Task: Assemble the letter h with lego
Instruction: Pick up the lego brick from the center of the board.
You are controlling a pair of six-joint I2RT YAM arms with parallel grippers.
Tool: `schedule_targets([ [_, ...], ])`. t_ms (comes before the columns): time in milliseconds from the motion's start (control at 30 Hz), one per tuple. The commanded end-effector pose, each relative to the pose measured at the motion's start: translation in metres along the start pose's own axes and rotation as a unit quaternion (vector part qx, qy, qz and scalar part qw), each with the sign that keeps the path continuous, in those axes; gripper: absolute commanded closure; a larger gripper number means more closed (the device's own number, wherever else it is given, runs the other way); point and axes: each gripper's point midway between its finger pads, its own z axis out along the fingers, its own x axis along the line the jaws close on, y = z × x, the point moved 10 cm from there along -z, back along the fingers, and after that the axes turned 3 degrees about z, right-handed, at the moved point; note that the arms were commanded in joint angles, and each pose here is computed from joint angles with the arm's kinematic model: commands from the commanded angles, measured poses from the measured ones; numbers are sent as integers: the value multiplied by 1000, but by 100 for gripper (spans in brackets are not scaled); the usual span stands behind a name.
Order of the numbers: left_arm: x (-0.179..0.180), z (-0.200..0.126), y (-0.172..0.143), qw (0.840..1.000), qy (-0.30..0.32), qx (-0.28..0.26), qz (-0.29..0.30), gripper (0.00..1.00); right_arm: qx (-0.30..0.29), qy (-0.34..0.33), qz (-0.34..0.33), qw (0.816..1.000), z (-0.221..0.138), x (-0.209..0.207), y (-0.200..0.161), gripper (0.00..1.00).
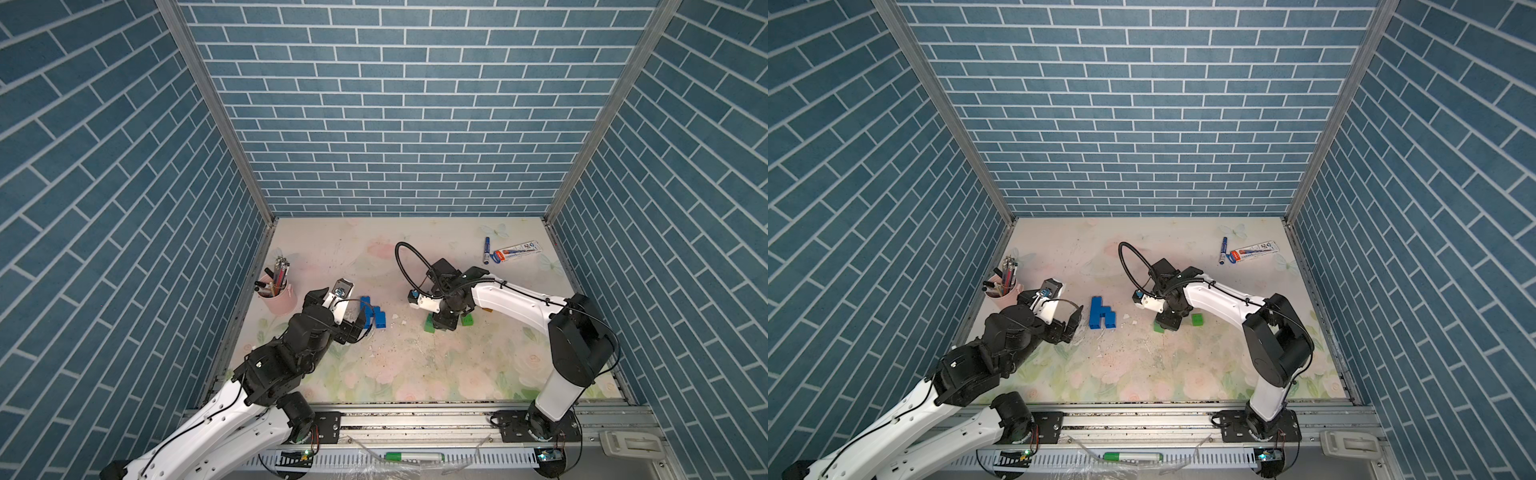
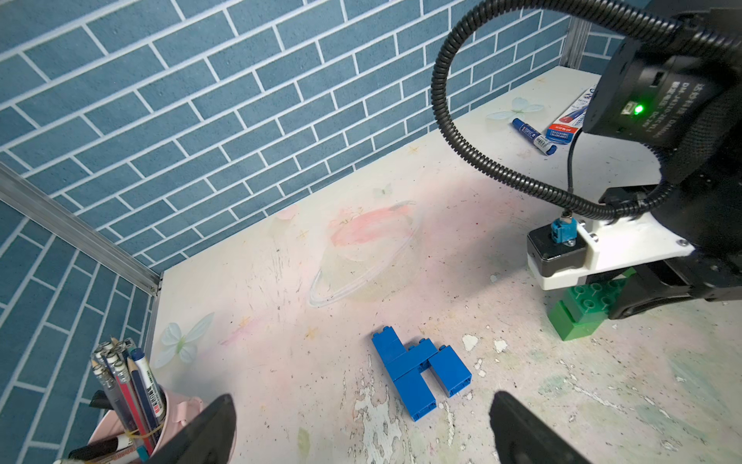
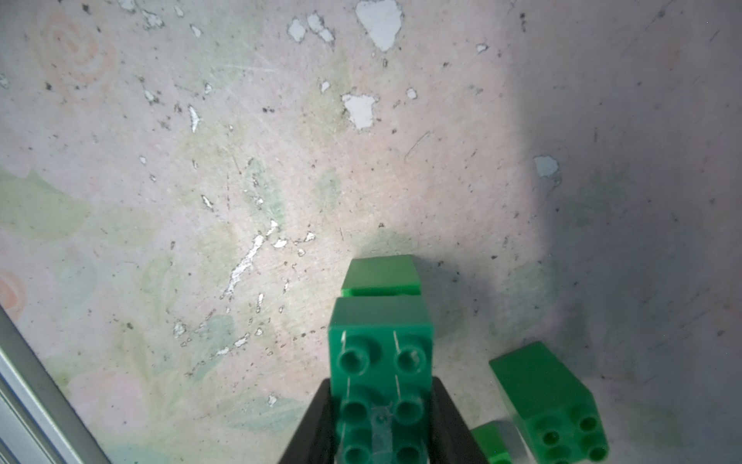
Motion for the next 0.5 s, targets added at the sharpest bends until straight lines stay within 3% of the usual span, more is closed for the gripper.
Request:
schedule_targets([
  [0, -1, 1, -2, 1000, -4, 3, 5, 1, 10, 12, -13, 1000, -2, -2, -1, 100],
  [167, -1, 0, -2, 1000, -8, 2, 4, 1, 9, 43, -14, 999, -3, 0, -2, 100],
  [467, -2, 1, -2, 1000, -12, 3, 5, 1, 20, 35, -20, 999, 9, -3, -4, 100],
])
